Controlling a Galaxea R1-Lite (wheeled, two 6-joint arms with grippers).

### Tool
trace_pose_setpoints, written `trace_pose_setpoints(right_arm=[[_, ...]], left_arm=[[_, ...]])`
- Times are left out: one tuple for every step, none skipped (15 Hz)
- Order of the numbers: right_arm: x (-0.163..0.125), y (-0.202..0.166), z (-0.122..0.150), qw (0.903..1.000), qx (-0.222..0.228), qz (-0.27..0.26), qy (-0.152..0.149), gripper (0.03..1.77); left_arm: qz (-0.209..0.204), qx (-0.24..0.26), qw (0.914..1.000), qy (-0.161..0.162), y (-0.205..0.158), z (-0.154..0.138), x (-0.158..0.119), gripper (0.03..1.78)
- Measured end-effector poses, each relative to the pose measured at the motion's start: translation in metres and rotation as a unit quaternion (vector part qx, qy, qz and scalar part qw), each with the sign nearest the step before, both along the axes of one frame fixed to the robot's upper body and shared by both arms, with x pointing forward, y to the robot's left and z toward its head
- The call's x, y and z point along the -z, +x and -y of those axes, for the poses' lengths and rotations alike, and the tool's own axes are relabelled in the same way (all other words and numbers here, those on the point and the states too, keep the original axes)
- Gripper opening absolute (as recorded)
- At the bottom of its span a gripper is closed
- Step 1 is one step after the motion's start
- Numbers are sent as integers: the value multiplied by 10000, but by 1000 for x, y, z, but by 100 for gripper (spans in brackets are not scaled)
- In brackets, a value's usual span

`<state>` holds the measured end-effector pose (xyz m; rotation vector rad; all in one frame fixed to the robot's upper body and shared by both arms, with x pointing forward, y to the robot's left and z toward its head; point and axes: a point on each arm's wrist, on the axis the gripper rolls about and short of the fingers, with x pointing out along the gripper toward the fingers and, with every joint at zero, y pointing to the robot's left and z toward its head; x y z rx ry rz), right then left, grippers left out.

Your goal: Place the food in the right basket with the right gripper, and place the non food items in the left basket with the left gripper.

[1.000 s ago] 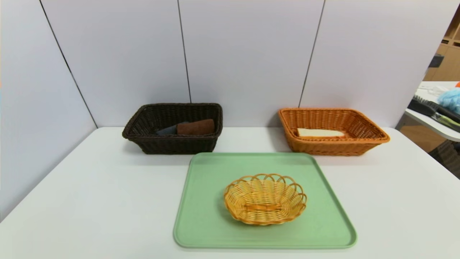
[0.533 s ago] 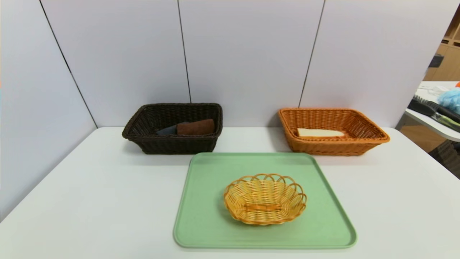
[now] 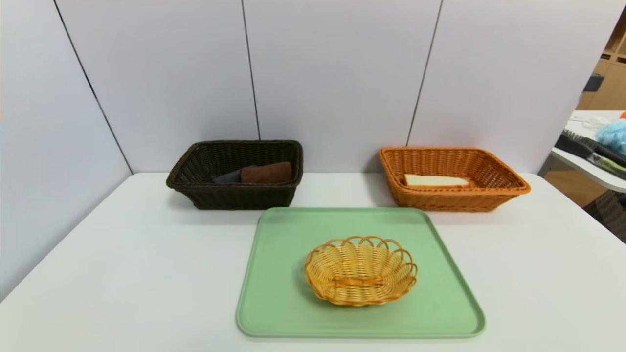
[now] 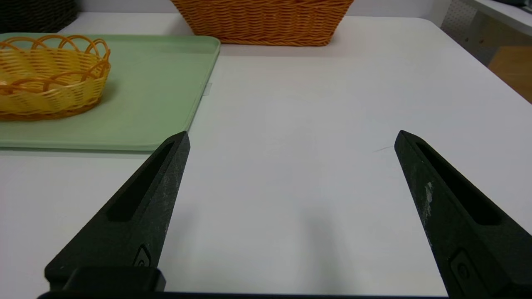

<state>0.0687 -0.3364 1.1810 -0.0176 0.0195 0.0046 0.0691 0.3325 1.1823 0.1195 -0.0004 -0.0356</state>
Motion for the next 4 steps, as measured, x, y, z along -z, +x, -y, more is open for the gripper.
trace_pose_setpoints(right_arm=[[0,0,0,10000,12,7,6,170],[-1,0,0,10000,2,13,2,170],[-2,0,0,10000,-7,73,7,170],[-1,0,0,9999,23,83,57,170]], left_arm=[[0,0,10000,3,0,0,0,169],[2,2,10000,-2,0,0,0,169],[0,2,10000,0,0,0,0,169],[0,2,10000,0,0,0,0,169]])
